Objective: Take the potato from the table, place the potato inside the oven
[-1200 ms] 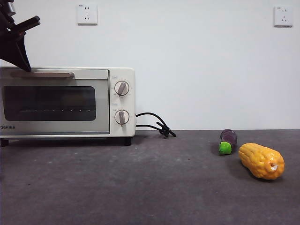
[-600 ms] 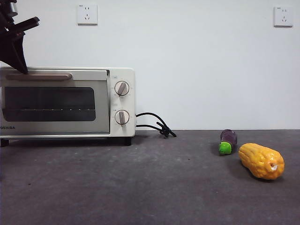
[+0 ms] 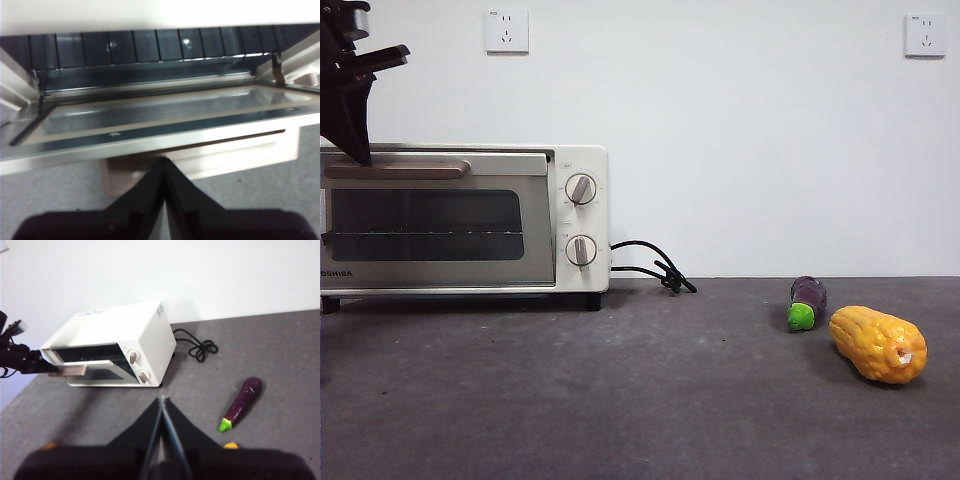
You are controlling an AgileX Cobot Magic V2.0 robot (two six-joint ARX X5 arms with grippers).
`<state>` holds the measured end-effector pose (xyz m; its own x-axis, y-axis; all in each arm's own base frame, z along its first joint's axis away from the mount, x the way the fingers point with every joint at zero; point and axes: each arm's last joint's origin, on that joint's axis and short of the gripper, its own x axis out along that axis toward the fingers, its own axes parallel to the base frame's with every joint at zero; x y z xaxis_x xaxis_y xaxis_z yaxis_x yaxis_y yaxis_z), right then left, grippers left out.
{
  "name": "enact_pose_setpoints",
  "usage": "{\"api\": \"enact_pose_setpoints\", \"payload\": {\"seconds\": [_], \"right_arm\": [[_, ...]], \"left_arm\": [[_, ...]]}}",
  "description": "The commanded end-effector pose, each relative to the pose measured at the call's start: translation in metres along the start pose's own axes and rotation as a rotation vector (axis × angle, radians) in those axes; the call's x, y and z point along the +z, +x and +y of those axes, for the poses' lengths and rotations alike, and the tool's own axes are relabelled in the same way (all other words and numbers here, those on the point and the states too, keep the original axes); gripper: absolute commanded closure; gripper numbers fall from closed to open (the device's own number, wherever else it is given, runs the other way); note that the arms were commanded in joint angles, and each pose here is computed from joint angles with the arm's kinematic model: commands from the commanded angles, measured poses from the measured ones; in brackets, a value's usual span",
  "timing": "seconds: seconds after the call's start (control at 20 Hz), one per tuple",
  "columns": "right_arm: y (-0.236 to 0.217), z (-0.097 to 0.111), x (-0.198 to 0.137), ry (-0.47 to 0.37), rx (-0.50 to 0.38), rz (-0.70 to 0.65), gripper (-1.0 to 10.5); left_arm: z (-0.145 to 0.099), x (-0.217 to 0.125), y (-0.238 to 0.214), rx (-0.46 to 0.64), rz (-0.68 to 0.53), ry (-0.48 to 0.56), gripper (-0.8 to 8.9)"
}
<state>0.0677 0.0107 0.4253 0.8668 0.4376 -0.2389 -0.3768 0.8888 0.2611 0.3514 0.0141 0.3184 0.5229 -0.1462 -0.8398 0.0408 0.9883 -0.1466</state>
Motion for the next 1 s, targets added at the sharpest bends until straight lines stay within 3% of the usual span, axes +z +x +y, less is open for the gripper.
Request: {"api": "enact_pose_setpoints", "payload": {"seconds": [0.05,1.0], "right_arm": [[-0.005,0.003,0.003,-0.009,0.003,-0.013,9.5],[-0.009,0.005,0.002,-0.026,0.0,0.008,9.5]], "left_arm": [[0.001,-0.011,0.032,0.085,0.121,0.032,8.19],[-0.002,-0.055,0.07,0.089,0.29,0.048,8.19]]}}
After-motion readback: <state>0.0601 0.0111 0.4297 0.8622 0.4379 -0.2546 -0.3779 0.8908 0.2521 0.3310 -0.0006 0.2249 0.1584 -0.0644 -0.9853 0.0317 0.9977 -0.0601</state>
